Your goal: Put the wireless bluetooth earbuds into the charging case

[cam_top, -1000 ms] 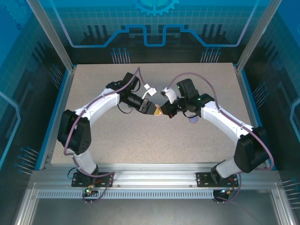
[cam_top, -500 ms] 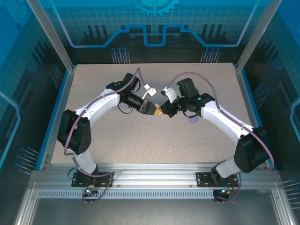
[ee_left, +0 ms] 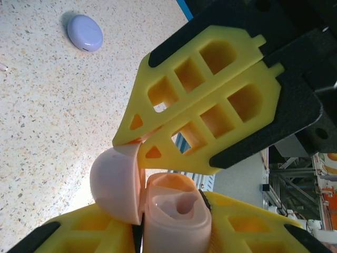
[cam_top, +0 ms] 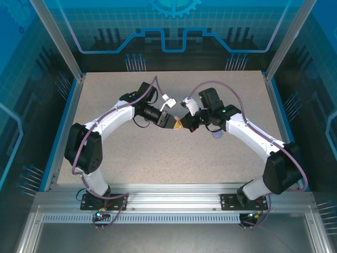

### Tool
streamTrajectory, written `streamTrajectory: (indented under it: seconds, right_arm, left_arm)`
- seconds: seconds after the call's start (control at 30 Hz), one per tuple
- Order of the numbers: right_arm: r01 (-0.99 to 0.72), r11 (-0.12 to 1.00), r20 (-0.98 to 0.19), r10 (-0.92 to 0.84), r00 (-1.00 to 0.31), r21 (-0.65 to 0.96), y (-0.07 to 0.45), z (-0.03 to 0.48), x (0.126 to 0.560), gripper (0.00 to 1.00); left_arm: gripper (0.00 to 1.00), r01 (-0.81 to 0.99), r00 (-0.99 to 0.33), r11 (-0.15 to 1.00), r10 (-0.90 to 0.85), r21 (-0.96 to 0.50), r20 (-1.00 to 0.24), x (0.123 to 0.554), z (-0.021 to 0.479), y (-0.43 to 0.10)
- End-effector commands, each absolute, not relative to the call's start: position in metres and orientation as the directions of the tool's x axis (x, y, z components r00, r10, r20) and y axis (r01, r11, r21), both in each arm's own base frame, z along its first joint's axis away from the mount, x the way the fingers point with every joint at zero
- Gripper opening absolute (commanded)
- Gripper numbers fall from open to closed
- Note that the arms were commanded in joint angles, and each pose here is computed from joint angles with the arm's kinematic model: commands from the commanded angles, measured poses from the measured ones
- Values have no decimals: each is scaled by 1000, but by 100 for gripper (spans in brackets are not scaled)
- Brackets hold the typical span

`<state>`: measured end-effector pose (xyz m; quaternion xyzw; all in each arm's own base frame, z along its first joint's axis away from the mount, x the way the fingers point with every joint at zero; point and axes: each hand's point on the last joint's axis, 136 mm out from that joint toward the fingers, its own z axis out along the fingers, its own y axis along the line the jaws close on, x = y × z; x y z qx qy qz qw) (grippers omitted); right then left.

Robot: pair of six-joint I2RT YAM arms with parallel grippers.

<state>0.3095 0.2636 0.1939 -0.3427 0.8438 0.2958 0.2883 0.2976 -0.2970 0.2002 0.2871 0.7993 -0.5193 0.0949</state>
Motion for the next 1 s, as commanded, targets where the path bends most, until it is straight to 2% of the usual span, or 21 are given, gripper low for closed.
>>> streamTrajectory:
  seconds: [0.0,0.3,0.53,0.67,0.8,0.9,0.97]
  right_arm:
    - [-759,585,-706,-408,-579,285,266,205,313,0]
    - [-754,589,-702,-403,-587,291,264,204,314,0]
    - [-753,588,-703,-400,-588,295,264,204,314,0]
    - [-755,585,-709,-396,-584,296,264,207,314,0]
    - [-751,593,-713,-389,-583,291,264,210,315,0]
    - [-744,605,-722,-376,-581,285,262,216,319,0]
    - [-731,622,-726,-361,-585,280,258,219,323,10]
  left_arm:
    - [36,566,-811,279,356,-775,-464,292,207,-295]
    - [38,568,-812,282,343,-773,-472,293,208,-291]
    - [32,574,-810,280,332,-770,-483,296,209,-292]
    - [23,575,-810,281,329,-768,-486,297,209,-292]
    - [6,575,-810,281,329,-768,-486,297,208,-292]
    - [1,583,-805,277,325,-764,-496,296,211,-291]
    - [0,589,-801,273,319,-760,-506,294,213,-291]
